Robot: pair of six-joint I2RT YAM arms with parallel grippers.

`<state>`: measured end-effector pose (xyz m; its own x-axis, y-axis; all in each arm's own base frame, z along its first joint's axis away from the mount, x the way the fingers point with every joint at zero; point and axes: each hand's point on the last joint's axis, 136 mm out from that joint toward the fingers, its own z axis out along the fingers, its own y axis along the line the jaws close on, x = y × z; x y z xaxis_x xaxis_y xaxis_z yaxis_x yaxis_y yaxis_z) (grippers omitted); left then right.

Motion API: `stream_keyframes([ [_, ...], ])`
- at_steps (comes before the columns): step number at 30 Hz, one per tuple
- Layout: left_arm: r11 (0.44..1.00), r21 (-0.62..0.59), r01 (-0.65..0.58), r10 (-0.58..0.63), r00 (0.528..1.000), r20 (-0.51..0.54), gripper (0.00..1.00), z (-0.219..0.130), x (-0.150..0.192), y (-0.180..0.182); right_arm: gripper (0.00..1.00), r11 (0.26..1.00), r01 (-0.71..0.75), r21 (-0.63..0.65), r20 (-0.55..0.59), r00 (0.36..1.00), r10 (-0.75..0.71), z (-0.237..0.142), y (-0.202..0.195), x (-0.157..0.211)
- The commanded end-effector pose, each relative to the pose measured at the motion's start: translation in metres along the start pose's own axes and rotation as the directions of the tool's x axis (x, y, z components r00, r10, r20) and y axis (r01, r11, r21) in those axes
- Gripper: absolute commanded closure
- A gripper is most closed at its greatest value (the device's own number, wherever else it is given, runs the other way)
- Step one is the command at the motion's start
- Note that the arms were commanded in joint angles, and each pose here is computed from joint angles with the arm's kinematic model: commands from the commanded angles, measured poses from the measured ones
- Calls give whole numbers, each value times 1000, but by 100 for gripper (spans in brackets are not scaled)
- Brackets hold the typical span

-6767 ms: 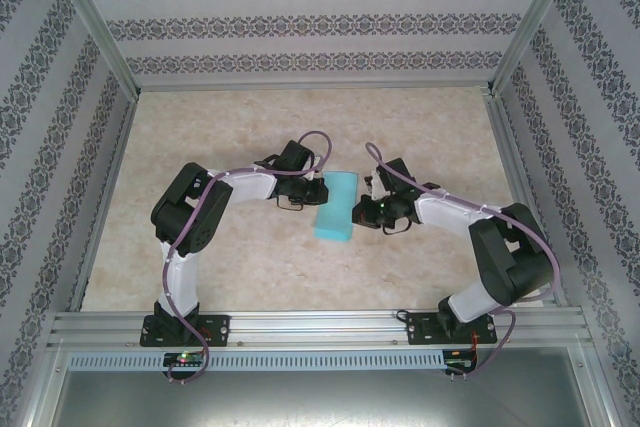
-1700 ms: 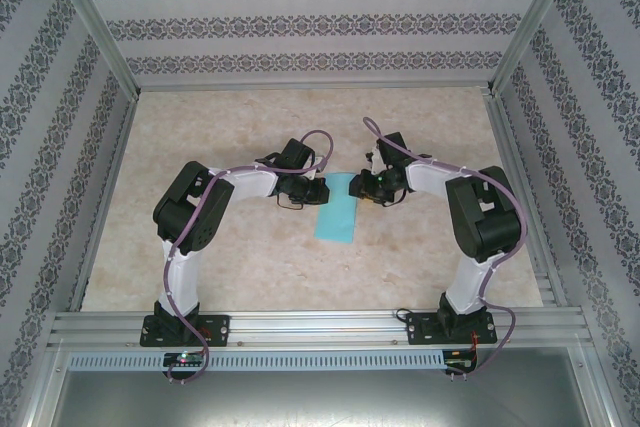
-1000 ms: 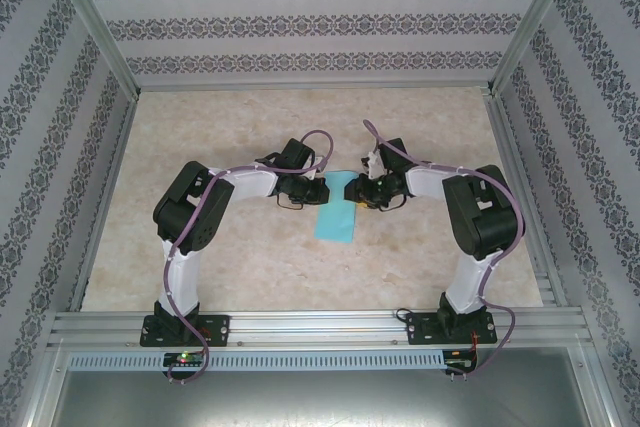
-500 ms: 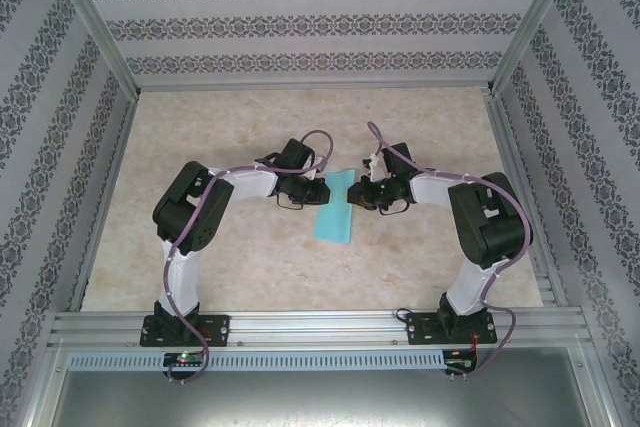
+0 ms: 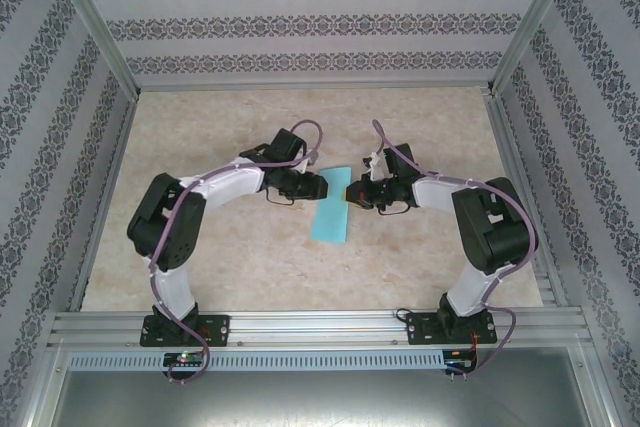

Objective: Fold a paper plane with a square sheet of paper (pick it up from the middle)

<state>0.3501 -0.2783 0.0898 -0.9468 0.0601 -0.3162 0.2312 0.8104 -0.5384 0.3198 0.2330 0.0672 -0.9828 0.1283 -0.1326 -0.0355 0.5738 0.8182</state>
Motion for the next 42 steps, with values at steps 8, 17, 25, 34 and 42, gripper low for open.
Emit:
stream_keyframes([
  [8,993,12,114,-115,991,75,35,-47,17,16,100,976,-17,-218,44,999,27,-14,60,-4],
  [17,974,118,193,-202,977,68,33,-53,48,11,100,961,-32,-273,58,997,50,-18,76,-10],
  [25,947,213,239,-256,965,54,36,-57,55,-1,100,959,-42,-282,60,996,61,-17,77,-13],
  [34,953,201,226,-240,969,50,60,-64,58,-2,100,960,-58,-274,52,996,75,-12,71,-13],
  [42,959,180,219,-229,973,36,78,-65,60,-1,100,960,-64,-272,41,996,78,-7,67,-12],
])
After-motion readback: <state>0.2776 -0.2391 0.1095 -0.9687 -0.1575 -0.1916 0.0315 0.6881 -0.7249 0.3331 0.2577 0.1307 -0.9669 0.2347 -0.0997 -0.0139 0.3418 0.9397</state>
